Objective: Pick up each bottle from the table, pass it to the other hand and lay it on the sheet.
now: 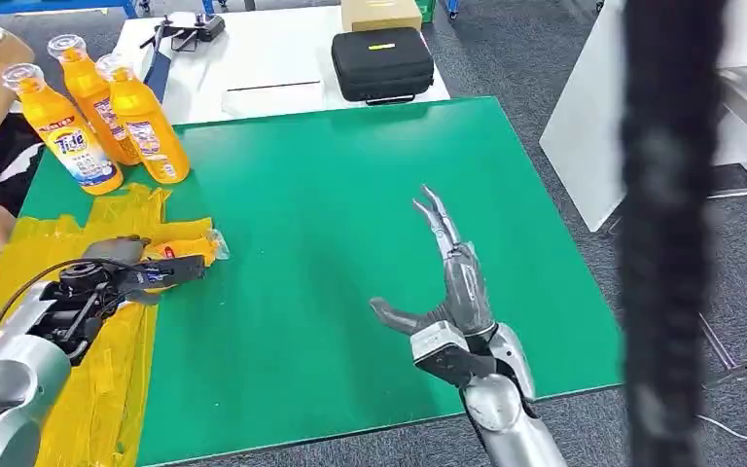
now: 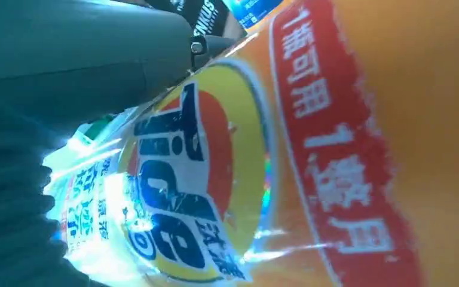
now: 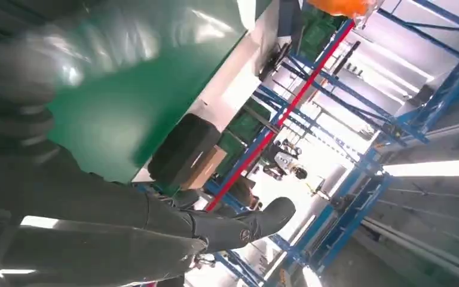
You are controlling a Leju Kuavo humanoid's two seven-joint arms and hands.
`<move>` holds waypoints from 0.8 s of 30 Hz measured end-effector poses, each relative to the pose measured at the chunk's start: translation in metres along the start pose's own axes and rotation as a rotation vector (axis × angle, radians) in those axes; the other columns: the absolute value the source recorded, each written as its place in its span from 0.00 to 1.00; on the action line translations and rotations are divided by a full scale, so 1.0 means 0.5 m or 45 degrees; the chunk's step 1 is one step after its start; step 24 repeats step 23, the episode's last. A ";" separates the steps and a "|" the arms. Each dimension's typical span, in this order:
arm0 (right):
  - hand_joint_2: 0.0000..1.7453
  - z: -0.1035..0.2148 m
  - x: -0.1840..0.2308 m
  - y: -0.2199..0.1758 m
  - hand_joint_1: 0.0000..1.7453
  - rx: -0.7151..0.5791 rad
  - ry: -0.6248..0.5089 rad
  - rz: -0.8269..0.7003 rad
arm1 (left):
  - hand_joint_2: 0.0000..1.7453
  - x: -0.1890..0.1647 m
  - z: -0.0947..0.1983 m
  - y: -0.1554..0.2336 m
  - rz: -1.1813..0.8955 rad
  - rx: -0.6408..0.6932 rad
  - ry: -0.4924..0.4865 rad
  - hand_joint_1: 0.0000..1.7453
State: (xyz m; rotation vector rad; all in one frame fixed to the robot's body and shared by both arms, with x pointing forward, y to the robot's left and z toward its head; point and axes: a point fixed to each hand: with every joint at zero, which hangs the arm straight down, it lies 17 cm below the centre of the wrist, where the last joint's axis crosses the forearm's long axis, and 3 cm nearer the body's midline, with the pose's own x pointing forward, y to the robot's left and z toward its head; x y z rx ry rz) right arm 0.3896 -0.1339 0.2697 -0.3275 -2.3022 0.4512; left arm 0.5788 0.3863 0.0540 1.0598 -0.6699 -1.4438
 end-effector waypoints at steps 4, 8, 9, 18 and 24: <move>1.00 -0.002 -0.002 -0.001 0.00 -0.004 0.009 -0.008 | 0.00 0.003 -0.003 0.022 0.035 0.084 -0.004 0.00; 1.00 -0.001 -0.009 -0.006 0.00 -0.010 0.022 -0.008 | 0.00 0.021 -0.001 0.092 0.152 0.292 -0.026 0.00; 1.00 0.001 -0.009 -0.005 0.00 -0.010 0.024 -0.009 | 0.00 0.023 0.000 0.103 0.167 0.315 -0.028 0.00; 1.00 0.008 -0.018 -0.010 0.00 -0.019 0.049 -0.009 | 0.00 0.034 0.040 0.223 0.376 0.662 -0.047 0.00; 1.00 0.010 -0.019 -0.011 0.00 -0.021 0.053 -0.010 | 0.00 0.036 0.053 0.244 0.409 0.716 -0.050 0.00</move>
